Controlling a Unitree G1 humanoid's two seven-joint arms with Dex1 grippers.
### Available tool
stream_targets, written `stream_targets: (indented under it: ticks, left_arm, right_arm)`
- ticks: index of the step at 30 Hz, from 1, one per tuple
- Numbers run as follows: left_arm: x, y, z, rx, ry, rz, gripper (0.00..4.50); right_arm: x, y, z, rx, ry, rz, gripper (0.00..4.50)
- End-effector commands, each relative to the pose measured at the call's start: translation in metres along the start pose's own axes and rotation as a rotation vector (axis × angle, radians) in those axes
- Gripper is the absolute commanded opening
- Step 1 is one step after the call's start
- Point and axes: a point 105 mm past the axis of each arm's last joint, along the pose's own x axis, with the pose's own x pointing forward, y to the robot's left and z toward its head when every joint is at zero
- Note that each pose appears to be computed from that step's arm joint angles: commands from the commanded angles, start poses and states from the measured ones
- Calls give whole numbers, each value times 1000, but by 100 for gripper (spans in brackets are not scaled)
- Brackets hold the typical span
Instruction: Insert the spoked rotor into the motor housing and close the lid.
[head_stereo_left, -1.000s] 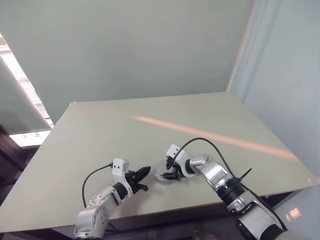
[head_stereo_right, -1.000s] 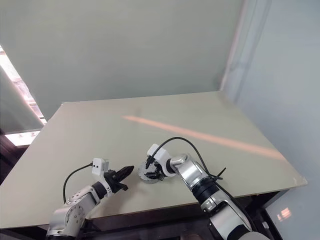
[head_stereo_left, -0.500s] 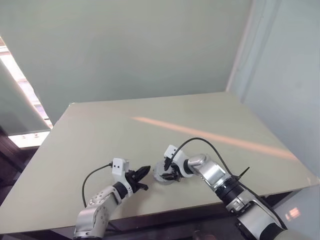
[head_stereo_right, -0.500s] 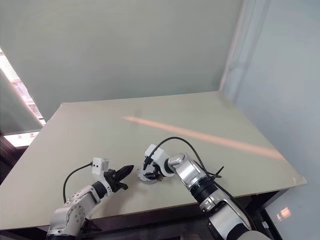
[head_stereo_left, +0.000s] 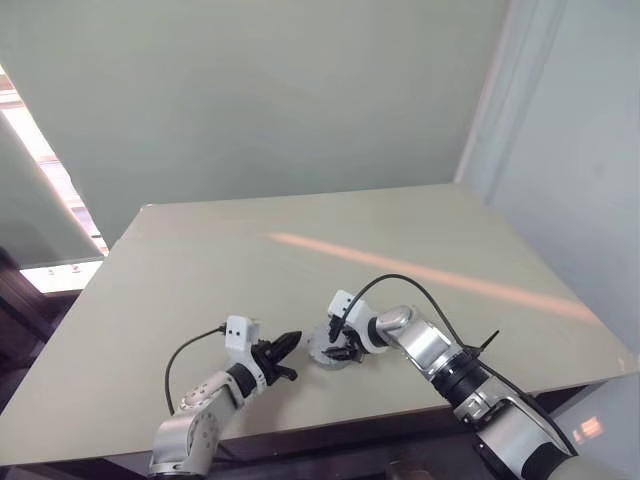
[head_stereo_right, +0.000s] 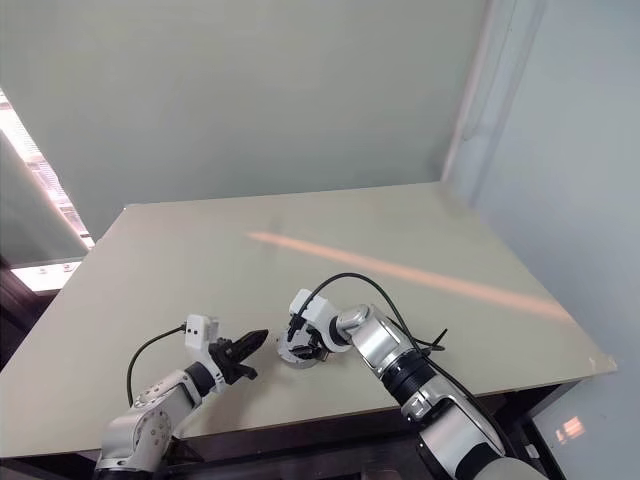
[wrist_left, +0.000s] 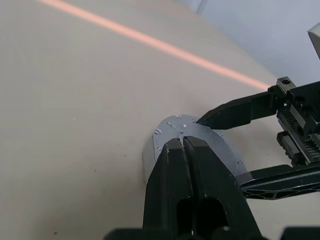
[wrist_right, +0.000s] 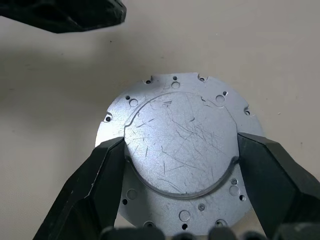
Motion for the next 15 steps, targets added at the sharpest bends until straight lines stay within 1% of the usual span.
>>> stream_targets:
  ticks: [1,4,10,15]
  left_arm:
    - [14,-10,3,58,-3,-32,0]
    - [24,-9,-8,94,50,-19,0]
    - [26,4,-29,156,163,37,0]
    - [26,6,-34,176,186,35,0]
  right_arm:
    - [9,6,-56,57,196,10,324]
    - [10,6,-55,54,192,10,324]
    - [8,3,-53,51,182,-7,324]
    - [6,1,-50,69,158,-17,324]
